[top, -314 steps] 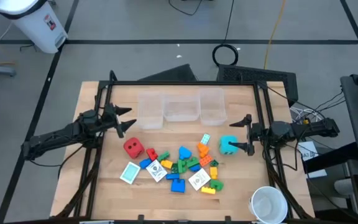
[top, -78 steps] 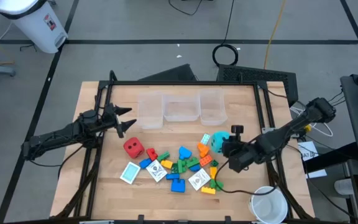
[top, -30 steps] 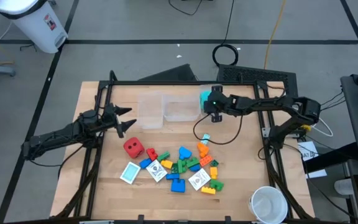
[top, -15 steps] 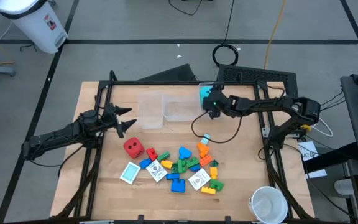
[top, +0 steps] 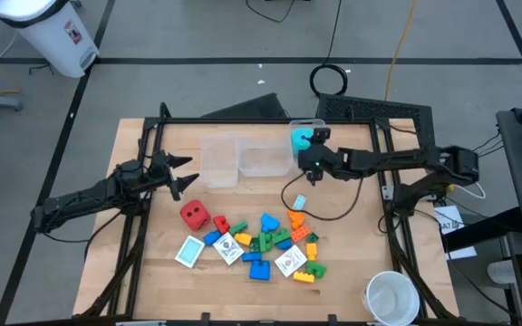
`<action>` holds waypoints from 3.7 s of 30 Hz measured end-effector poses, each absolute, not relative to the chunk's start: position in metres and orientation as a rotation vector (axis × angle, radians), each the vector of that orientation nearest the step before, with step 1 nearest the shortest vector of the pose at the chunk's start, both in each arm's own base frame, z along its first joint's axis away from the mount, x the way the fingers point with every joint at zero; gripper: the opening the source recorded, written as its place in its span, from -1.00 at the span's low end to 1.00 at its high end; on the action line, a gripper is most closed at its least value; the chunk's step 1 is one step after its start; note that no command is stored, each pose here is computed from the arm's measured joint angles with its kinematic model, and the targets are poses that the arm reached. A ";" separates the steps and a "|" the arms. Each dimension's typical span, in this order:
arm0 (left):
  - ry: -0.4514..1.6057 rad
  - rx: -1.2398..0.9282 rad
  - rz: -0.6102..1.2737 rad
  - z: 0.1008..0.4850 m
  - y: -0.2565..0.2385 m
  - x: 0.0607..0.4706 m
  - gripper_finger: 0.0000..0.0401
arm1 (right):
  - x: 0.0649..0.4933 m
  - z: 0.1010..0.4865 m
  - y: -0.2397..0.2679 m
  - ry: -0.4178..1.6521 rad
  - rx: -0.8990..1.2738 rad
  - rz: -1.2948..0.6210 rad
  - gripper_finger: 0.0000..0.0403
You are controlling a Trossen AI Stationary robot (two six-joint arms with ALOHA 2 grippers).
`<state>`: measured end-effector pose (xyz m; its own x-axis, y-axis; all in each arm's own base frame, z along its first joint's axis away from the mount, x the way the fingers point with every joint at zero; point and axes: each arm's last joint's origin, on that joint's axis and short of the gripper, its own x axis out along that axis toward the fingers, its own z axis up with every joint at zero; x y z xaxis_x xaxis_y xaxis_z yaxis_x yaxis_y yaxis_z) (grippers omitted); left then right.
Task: Pick & Place Toys
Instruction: Adjust the right transparent bin, then put the red dice into the right transparent bin
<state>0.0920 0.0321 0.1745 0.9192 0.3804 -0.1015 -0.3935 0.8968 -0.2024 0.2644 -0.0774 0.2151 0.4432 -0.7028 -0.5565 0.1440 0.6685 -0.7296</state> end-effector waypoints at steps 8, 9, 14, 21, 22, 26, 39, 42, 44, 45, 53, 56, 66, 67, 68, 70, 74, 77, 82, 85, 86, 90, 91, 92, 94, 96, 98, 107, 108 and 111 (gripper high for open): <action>0.060 -0.222 0.401 0.174 0.032 0.092 0.78 | 0.230 0.239 -0.066 0.899 -0.310 -0.339 0.17; 0.060 -0.222 0.401 0.174 0.032 0.092 0.77 | 0.227 0.238 -0.068 0.919 -0.283 -0.326 0.15; 0.060 -0.222 0.401 0.175 0.032 0.092 0.77 | 0.220 0.216 -0.076 0.999 -0.259 -0.256 0.04; 0.060 -0.222 0.401 0.175 0.032 0.092 0.78 | 0.221 0.195 -0.079 1.011 -0.246 -0.212 -0.16; 0.061 -0.222 0.401 0.174 0.032 0.092 0.78 | 0.222 0.193 -0.079 1.004 -0.248 -0.215 -0.19; 0.060 -0.222 0.401 0.174 0.032 0.092 0.77 | 0.222 0.187 -0.079 1.001 -0.251 -0.218 -0.36; 0.060 -0.222 0.401 0.174 0.032 0.092 0.78 | 0.221 0.187 -0.078 1.000 -0.244 -0.211 -0.97; 0.060 -0.222 0.401 0.174 0.032 0.092 0.78 | 0.221 0.187 -0.078 1.002 -0.245 -0.210 -0.97; 0.060 -0.222 0.401 0.175 0.032 0.092 0.77 | 0.220 0.187 -0.077 1.006 -0.245 -0.206 -0.96; 0.060 -0.222 0.401 0.174 0.032 0.092 0.78 | 0.220 0.187 -0.077 1.007 -0.245 -0.205 -0.96; 0.061 -0.222 0.401 0.174 0.032 0.092 0.77 | 0.221 0.186 -0.071 1.015 -0.268 -0.169 -1.00; 0.060 -0.222 0.401 0.175 0.032 0.092 0.78 | 0.223 0.186 -0.066 1.016 -0.294 -0.140 -1.00; 0.060 -0.222 0.401 0.174 0.032 0.092 0.78 | 0.225 0.186 -0.061 1.014 -0.369 -0.090 -0.99; 0.060 -0.222 0.401 0.174 0.032 0.092 0.77 | 0.225 0.186 -0.061 1.013 -0.369 -0.091 -0.99; 0.060 -0.222 0.401 0.175 0.032 0.092 0.77 | 0.225 0.187 -0.061 1.011 -0.369 -0.092 -0.98; 0.060 -0.222 0.401 0.174 0.032 0.092 0.77 | 0.226 0.187 -0.061 0.996 -0.353 -0.105 -0.94; 0.060 -0.222 0.401 0.175 0.032 0.092 0.77 | 0.227 0.188 -0.062 0.978 -0.307 -0.135 -0.76; 0.060 -0.222 0.401 0.175 0.032 0.092 0.77 | 0.227 0.188 -0.062 0.976 -0.304 -0.137 -0.55; 0.060 -0.222 0.401 0.174 0.032 0.092 0.78 | 0.224 0.198 -0.060 0.932 -0.312 -0.151 -0.14; 0.060 -0.222 0.401 0.175 0.032 0.092 0.77 | 0.219 0.213 -0.054 0.853 -0.331 -0.152 0.06; 0.060 -0.222 0.401 0.174 0.032 0.092 0.78 | 0.218 0.220 -0.052 0.810 -0.340 -0.153 0.11; 0.061 -0.222 0.401 0.174 0.032 0.092 0.78 | 0.210 0.245 -0.040 0.641 -0.314 -0.162 0.26; 0.060 -0.222 0.401 0.174 0.032 0.092 0.77 | 0.208 0.251 -0.037 0.595 -0.296 -0.165 0.29; 0.060 -0.222 0.401 0.175 0.032 0.092 0.77 | 0.207 0.256 -0.034 0.554 -0.278 -0.165 0.31; 0.061 -0.222 0.401 0.174 0.032 0.092 0.78 | 0.204 0.264 -0.028 0.490 -0.245 -0.157 0.34; 0.061 -0.222 0.401 0.174 0.032 0.092 0.78 | 0.202 0.270 -0.022 0.442 -0.217 -0.142 0.36; 0.060 -0.222 0.401 0.175 0.032 0.092 0.78 | 0.201 0.274 -0.016 0.413 -0.182 -0.125 0.36; -0.032 -0.181 0.411 0.184 0.033 0.092 0.78 | 0.202 0.249 0.003 0.243 -0.040 0.047 0.31; -0.068 -0.209 0.400 0.187 0.033 0.092 0.78 | 0.202 0.246 0.004 0.230 -0.037 0.048 0.31; -0.151 -0.368 0.370 0.192 0.032 0.092 0.78 | 0.201 0.243 0.004 0.185 -0.037 0.044 0.31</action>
<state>0.0923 0.0321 0.1920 0.9220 0.3792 0.0778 -0.3249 0.8673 -0.3771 0.2015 0.0037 0.2430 0.9820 0.0406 -0.1845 -0.0473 0.9984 -0.0325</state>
